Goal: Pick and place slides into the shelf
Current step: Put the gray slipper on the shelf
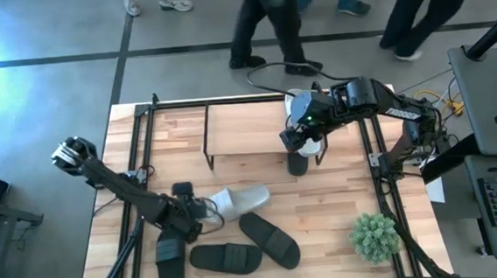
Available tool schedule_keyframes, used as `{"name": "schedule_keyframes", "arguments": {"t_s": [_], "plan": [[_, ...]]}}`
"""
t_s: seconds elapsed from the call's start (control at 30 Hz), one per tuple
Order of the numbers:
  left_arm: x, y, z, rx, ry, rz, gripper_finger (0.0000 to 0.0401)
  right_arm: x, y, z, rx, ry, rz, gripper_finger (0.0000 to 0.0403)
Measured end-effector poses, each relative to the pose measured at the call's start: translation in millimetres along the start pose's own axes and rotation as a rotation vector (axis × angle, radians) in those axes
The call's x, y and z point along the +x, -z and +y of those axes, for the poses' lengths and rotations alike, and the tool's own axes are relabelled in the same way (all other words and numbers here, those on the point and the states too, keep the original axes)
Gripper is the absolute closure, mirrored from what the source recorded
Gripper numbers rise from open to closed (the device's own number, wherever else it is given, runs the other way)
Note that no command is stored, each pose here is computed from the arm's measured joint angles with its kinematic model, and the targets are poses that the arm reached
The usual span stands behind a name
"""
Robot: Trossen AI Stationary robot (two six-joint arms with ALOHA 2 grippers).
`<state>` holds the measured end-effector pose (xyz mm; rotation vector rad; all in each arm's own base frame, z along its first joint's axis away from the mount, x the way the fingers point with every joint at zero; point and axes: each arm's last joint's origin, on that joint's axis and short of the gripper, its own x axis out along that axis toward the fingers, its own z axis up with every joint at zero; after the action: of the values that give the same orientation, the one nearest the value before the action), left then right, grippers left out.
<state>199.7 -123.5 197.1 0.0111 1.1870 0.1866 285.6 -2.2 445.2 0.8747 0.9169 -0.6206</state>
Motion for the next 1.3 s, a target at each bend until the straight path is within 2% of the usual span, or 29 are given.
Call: {"name": "schedule_keyframes", "arguments": {"t_s": [0.07,0.13,0.3,0.37,0.43,0.53,0.7,0.8,1.0,1.1,1.3], "plan": [[-11.7,0.0,2.7,-0.213,0.095,0.011,0.0162,2.6,10.8,5.5,0.058,-0.019,0.057,0.0138],[-23.9,0.9,6.4,-0.414,0.149,-0.008,0.0162,8.4,28.9,15.4,0.064,-0.039,0.117,0.0138],[-53.0,10.9,19.4,-0.805,0.224,-0.140,0.0161,32.7,82.8,45.7,0.071,-0.142,0.265,0.0138],[-58.9,19.4,24.1,-0.926,0.260,-0.151,0.0161,45.6,97.2,57.6,0.095,-0.221,0.294,0.0138],[-60.8,29.3,26.2,-0.987,0.293,-0.138,0.0161,61.5,105.0,67.7,0.114,-0.315,0.302,0.0138],[-60.3,41.1,26.0,-1.059,0.334,-0.115,0.0161,89.9,109.1,74.3,0.161,-0.420,0.284,0.0138],[-54.8,51.9,20.9,-1.066,0.344,-0.080,0.0161,133.7,116.2,70.1,0.245,-0.510,0.242,0.0138],[-52.0,55.2,15.6,-1.059,0.339,-0.050,0.0161,160.1,123.1,64.0,0.293,-0.496,0.186,0.0138],[-39.2,55.2,3.9,-1.056,0.300,-0.032,0.0161,209.6,131.8,63.9,0.309,-0.497,0.161,0.0138],[-26.1,57.1,-2.5,-1.056,0.283,-0.013,0.0161,231.4,128.8,67.4,0.304,-0.517,0.141,0.0138],[-5.8,60.9,-6.0,-1.055,0.215,0.014,0.0161,266.3,111.1,70.1,0.282,-0.464,0.078,0.0138]]}}
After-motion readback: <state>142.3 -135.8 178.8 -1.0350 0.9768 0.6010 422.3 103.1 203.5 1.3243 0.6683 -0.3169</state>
